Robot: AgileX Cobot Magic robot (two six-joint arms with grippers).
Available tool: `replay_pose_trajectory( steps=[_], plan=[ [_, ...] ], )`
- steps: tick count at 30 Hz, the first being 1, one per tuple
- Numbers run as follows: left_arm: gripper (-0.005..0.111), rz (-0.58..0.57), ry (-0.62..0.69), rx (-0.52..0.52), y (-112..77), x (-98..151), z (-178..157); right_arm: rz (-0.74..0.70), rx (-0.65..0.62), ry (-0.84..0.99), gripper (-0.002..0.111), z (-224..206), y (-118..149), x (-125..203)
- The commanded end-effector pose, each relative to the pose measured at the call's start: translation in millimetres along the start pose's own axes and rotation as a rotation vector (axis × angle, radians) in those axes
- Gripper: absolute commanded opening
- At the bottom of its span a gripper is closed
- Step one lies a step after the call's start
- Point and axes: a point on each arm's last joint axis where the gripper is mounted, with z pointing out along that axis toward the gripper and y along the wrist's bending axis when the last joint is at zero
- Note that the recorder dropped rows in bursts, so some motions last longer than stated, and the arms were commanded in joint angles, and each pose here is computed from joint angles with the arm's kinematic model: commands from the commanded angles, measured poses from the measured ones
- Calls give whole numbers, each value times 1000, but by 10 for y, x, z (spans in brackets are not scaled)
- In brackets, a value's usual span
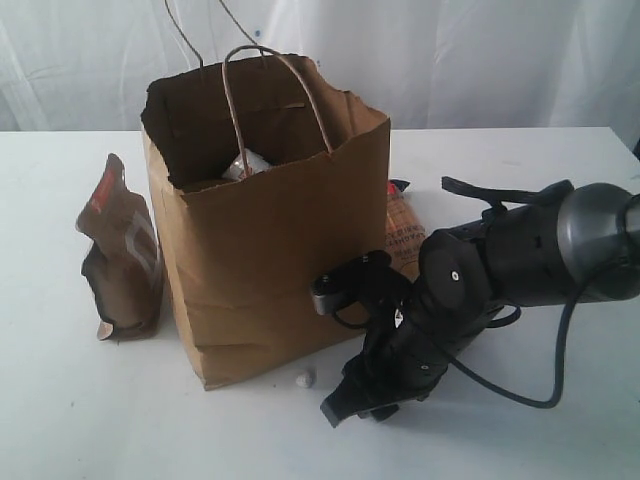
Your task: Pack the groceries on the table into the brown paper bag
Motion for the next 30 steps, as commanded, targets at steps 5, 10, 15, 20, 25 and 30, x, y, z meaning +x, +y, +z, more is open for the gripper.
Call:
replay_pose_trajectory(
  steps=[5, 10, 15, 20, 25, 30],
  plan=[
    [0, -11, -6, 1, -2, 5, -1, -11, -2, 9, 27, 8, 1, 0],
    [0, -11, -6, 1, -2, 5, -1, -72, -14, 56, 5, -19, 13, 44],
    [0, -11, -6, 1, -2, 5, -1, -109, -28, -6, 0, -479, 71, 50],
    [0, -11, -6, 1, -2, 5, -1, -117, -2, -314, 0, -1248, 133, 28],
    [0, -11, -6, 1, -2, 5, -1, -59, 0, -613, 0, -1960, 189, 4],
    [0, -11, -6, 1, -2, 5, -1, -17, -31, -754, 0, -2485, 244, -150]
  ],
)
